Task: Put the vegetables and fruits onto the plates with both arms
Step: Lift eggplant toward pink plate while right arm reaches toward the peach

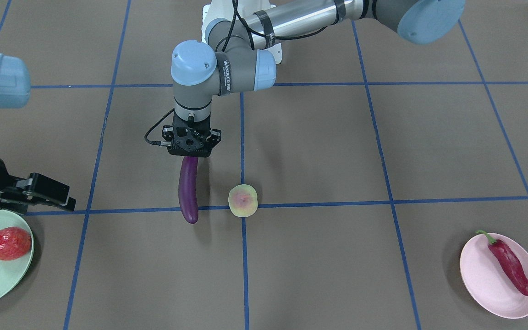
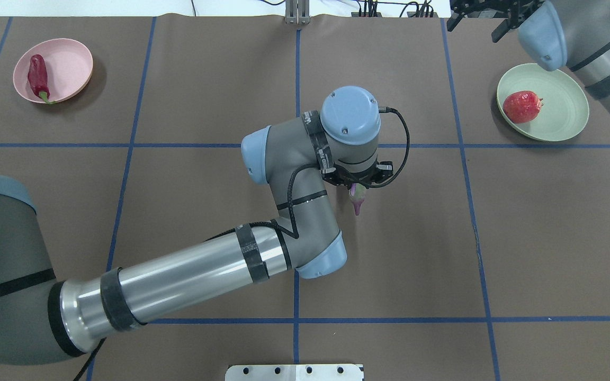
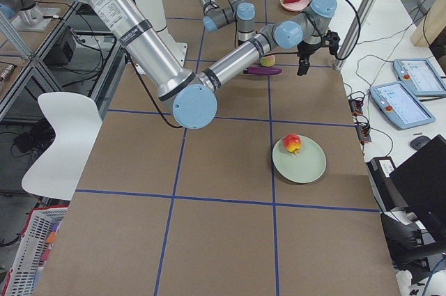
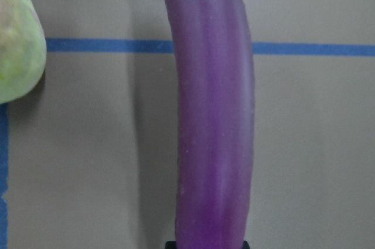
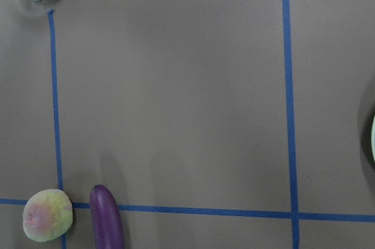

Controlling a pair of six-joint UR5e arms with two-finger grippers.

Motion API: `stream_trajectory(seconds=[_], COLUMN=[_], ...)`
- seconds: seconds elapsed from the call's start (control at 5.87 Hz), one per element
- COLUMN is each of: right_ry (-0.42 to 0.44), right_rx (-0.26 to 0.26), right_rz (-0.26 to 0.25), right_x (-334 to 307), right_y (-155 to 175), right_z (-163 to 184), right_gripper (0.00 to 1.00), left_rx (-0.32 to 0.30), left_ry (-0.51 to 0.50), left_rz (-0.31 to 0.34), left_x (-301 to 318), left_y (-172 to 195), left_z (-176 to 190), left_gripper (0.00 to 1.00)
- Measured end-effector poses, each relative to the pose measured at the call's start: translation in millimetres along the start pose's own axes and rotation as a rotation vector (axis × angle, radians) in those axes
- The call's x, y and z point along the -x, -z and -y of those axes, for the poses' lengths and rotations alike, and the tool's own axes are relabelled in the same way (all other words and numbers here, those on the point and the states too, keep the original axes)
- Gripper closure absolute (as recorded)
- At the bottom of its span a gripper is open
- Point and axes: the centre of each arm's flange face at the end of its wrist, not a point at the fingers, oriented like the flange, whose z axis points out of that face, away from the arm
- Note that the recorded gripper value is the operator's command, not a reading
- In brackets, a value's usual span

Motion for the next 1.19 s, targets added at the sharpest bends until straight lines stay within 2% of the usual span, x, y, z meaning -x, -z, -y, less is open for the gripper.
stream_trajectory(seconds=[0.17, 0.68, 1.19], right_ry=[-0.008, -0.007, -0.032], right_rx=[0.008, 0.007, -0.046], right_rz=[0.004, -0.012, -0.024], right_x=[18, 76, 151], right_y=[-7, -36, -98], right_z=[-6, -23, -42], right_gripper=[0.01, 0.01, 0.01], left_rx=[0.056, 0.081, 0.065], left_ry=[0.058, 0.178, 0.095], left_rz=[0.002, -0.020, 0.053], left_x=[22, 126, 276], left_y=[36, 140, 193], left_z=[40, 165, 242], left_gripper=[1.00, 1.00, 1.00])
